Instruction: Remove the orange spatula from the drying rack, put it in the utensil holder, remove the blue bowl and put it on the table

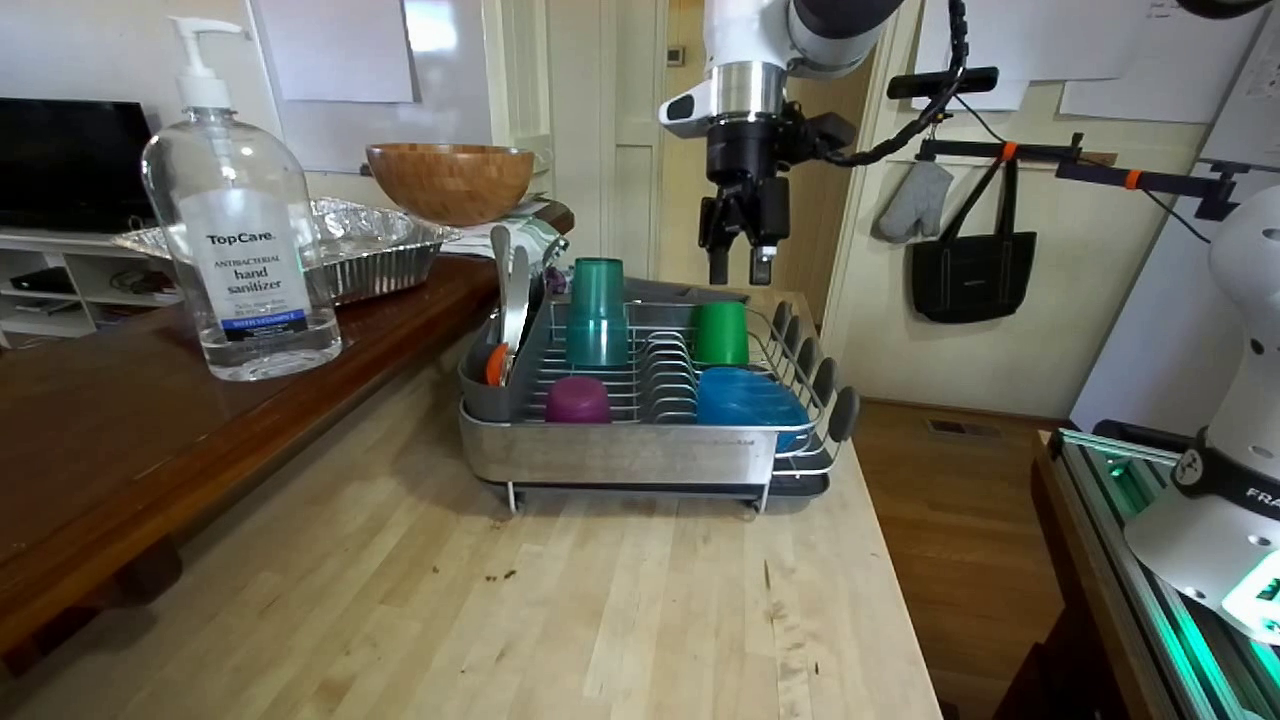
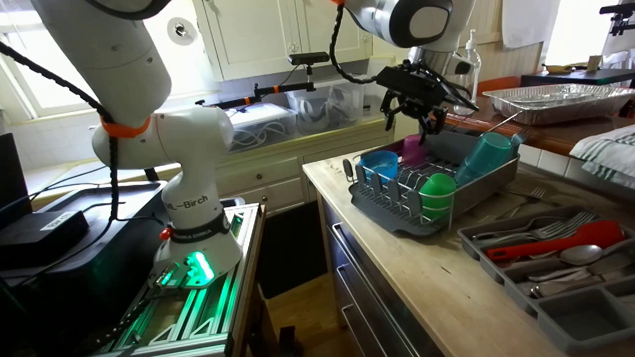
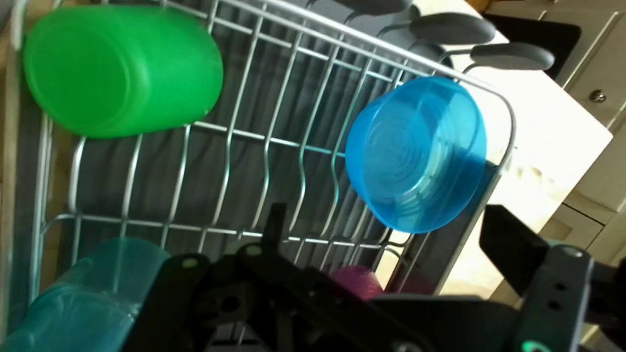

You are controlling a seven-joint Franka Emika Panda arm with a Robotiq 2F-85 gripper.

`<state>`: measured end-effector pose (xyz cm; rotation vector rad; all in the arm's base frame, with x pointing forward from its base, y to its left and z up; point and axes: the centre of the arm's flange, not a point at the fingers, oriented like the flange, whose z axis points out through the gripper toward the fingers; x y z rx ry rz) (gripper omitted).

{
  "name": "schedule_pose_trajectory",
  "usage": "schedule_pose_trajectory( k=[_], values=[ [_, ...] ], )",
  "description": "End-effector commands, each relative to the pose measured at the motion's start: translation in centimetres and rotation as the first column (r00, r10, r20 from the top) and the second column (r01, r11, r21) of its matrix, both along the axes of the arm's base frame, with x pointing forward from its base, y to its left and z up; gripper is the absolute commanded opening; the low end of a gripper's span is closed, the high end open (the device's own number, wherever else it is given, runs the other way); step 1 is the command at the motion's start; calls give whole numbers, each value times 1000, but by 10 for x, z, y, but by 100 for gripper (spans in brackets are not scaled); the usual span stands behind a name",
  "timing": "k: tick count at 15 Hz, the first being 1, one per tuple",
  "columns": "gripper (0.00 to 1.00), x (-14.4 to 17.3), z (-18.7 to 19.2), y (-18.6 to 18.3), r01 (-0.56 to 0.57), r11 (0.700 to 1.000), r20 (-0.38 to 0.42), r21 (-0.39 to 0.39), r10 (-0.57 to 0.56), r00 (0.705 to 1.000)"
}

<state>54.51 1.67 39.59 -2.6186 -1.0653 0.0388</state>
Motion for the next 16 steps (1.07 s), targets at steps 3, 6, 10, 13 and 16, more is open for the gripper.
schedule_pose_trajectory(
  k=[3, 6, 10, 13, 16],
  values=[
    [100, -6, 0, -1, 29, 999, -18, -26, -29, 999],
    [100, -4, -14, 8, 64, 996, -88, -68, -70, 994],
    [100, -21, -41, 15, 103, 992, -178, -69, -114, 977],
    [89, -37, -60, 23, 145, 986, -255, -80, -161, 954],
    [82, -42, -76, 24, 184, 978, -292, -101, -206, 934]
  ],
)
